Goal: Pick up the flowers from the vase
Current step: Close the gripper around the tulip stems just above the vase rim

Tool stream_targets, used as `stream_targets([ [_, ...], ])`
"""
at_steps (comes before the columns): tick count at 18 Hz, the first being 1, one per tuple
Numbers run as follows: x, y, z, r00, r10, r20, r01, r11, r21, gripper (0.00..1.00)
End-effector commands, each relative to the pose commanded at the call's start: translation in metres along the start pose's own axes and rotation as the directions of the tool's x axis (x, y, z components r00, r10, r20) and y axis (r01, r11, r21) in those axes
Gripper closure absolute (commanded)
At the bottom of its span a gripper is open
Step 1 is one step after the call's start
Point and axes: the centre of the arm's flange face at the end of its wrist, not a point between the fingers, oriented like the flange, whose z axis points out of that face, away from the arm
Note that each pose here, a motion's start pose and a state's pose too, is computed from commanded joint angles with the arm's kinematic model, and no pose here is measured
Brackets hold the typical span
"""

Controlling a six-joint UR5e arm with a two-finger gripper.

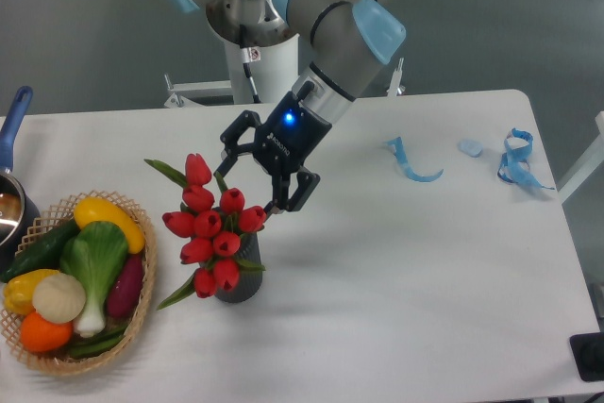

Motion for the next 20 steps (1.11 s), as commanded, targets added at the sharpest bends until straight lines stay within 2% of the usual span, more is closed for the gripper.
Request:
stream_targets([
  [10,-0.020,-0.007,0.022,1.000,-0.012,-0.015,0.012,1.000,0.001,0.00],
  [16,-0.015,-0.012,0.042,0.999,0.024,-0.034,-0.024,1.000,-0.002,0.00],
  [18,-0.015,-0.014,0.042,0.999,0.026,-0.034,-0.026,1.000,0.000,0.19],
  [20,-0.016,-0.013,0.041,0.999,0.025,-0.033,-0.025,1.000,0.000,0.33],
])
